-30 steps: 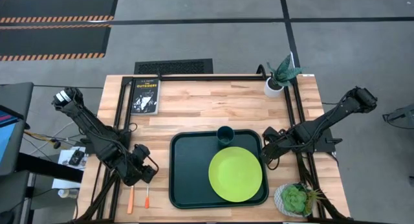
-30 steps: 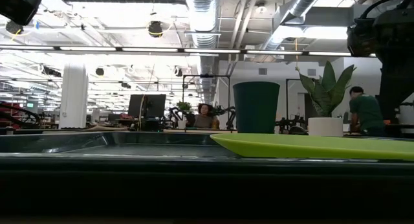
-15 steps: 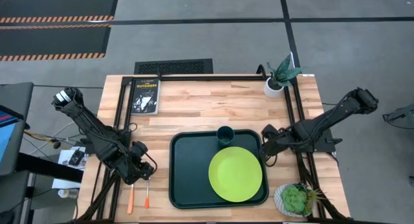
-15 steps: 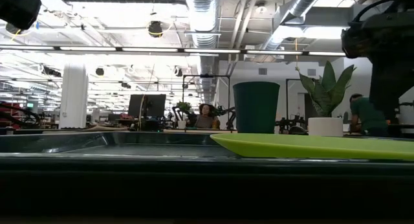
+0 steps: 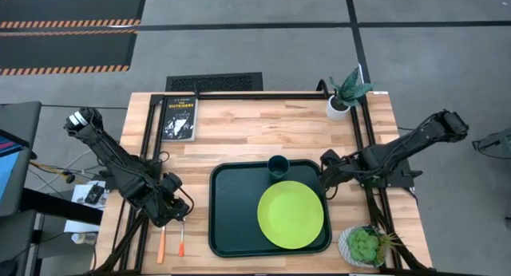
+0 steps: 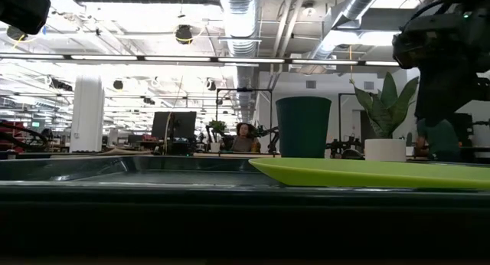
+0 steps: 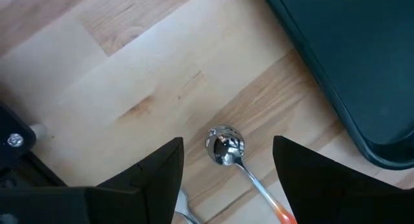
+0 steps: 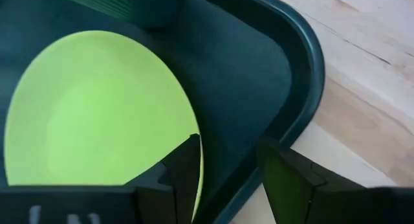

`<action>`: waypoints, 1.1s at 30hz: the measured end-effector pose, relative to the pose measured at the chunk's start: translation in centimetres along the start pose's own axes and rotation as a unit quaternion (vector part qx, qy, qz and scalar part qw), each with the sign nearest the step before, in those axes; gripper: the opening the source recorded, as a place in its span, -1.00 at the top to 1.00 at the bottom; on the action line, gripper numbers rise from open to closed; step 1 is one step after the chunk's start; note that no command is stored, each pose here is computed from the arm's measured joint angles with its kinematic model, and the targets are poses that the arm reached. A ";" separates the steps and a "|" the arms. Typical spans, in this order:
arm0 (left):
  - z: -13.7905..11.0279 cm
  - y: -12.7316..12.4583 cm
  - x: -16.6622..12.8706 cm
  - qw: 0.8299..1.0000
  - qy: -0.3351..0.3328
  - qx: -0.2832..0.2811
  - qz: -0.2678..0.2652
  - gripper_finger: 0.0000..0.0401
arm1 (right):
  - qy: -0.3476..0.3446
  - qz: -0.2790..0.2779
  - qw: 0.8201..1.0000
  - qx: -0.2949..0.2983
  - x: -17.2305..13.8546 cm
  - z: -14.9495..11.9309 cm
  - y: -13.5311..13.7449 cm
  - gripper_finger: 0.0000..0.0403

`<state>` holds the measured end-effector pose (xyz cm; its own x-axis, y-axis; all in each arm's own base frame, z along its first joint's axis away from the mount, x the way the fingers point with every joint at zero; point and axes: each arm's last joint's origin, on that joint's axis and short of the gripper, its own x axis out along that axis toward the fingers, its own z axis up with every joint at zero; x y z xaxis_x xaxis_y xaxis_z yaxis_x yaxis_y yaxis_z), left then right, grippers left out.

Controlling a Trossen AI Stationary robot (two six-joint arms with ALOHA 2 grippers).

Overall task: Pick and place plate/cup/fork/spoon on tray
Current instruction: Put the orange fork on the black tray to the left of the green plate

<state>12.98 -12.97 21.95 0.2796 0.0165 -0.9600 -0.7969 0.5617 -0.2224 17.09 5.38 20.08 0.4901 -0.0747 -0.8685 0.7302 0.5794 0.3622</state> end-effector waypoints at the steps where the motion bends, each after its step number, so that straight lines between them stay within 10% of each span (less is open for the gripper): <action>1: 0.0 0.0 0.0 1.000 0.000 0.001 0.000 -0.12 | -0.001 0.002 1.000 0.000 0.0 0.0 0.0 0.13; 33: 0.0 0.0 0.0 1.000 -0.001 0.001 -0.001 -0.12 | -0.019 -0.001 1.000 0.019 0.0 0.1 0.1 0.14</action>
<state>12.99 -12.99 21.95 0.2831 0.0169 -0.9589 -0.7953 0.5630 -0.2249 17.20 5.32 20.15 0.5068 -0.1071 -0.8554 0.7480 0.5479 0.3746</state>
